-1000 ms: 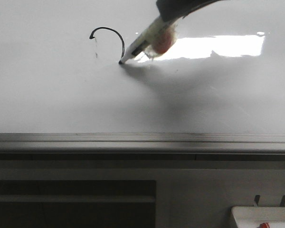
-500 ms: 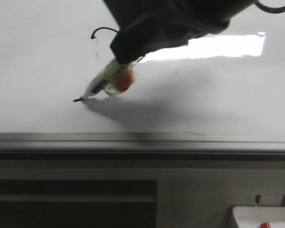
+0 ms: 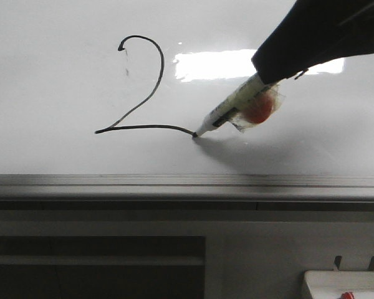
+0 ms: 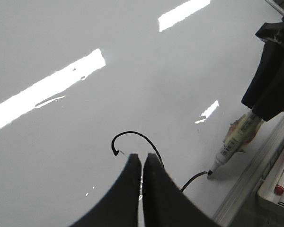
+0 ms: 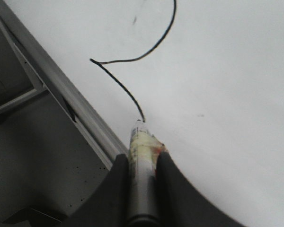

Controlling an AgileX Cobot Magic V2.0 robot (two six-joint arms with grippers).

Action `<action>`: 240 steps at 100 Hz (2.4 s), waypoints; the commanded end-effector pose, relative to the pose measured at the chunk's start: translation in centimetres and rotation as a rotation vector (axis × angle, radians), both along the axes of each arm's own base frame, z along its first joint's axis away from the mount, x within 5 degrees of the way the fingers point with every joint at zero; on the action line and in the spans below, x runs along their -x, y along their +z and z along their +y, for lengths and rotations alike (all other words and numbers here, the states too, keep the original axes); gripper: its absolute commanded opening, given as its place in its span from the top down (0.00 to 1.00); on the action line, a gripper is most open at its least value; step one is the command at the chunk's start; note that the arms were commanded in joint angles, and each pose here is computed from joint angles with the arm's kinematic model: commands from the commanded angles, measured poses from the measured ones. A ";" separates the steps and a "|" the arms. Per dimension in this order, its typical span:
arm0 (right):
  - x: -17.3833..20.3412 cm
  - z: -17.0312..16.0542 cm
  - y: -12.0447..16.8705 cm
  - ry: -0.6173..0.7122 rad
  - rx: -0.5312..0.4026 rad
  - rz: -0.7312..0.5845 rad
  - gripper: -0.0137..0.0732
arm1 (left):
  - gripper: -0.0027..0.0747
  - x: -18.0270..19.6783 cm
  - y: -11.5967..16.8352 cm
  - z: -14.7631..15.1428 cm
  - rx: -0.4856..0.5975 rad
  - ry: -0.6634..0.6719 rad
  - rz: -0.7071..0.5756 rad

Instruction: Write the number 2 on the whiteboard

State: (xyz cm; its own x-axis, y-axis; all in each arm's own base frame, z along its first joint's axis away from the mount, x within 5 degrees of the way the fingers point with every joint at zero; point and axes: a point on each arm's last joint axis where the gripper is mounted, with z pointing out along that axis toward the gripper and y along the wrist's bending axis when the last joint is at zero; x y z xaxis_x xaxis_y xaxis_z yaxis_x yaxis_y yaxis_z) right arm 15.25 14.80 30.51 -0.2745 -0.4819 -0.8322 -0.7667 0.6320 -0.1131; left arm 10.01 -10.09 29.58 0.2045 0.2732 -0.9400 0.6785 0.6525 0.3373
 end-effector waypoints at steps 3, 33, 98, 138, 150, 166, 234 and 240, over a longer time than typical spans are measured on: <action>0.9 0.7 2.2 0.053 -0.076 -0.092 0.92 | 0.99 0.2 1.5 -0.4 0.063 -0.028 -0.065; 2.0 2.3 2.0 0.141 -0.083 -0.107 0.92 | 0.79 -0.5 -1.4 -4.6 -0.112 -0.183 -0.051; 3.1 3.6 2.5 0.213 -0.135 -0.149 0.92 | 0.53 -2.1 -4.3 -7.5 -0.220 -0.239 -0.053; 3.2 5.0 1.1 0.248 -0.093 -0.102 0.92 | 0.71 -1.9 -4.8 -7.7 -0.299 -0.282 -0.088; 3.2 5.1 1.3 0.248 -0.111 -0.117 0.92 | 0.99 -1.9 -5.0 -7.6 -0.322 -0.281 -0.073; 3.1 5.2 1.5 0.245 -0.130 -0.133 0.87 | 0.99 -1.9 -5.1 -7.6 -0.325 -0.279 -0.069; 1.9 -0.6 8.7 0.020 -0.443 -0.584 0.26 | 0.99 -5.1 -3.4 -4.9 0.382 0.258 0.334; 2.0 -1.1 8.9 0.009 -0.442 -0.589 0.26 | 0.99 -5.2 -3.5 -4.6 0.412 0.293 0.361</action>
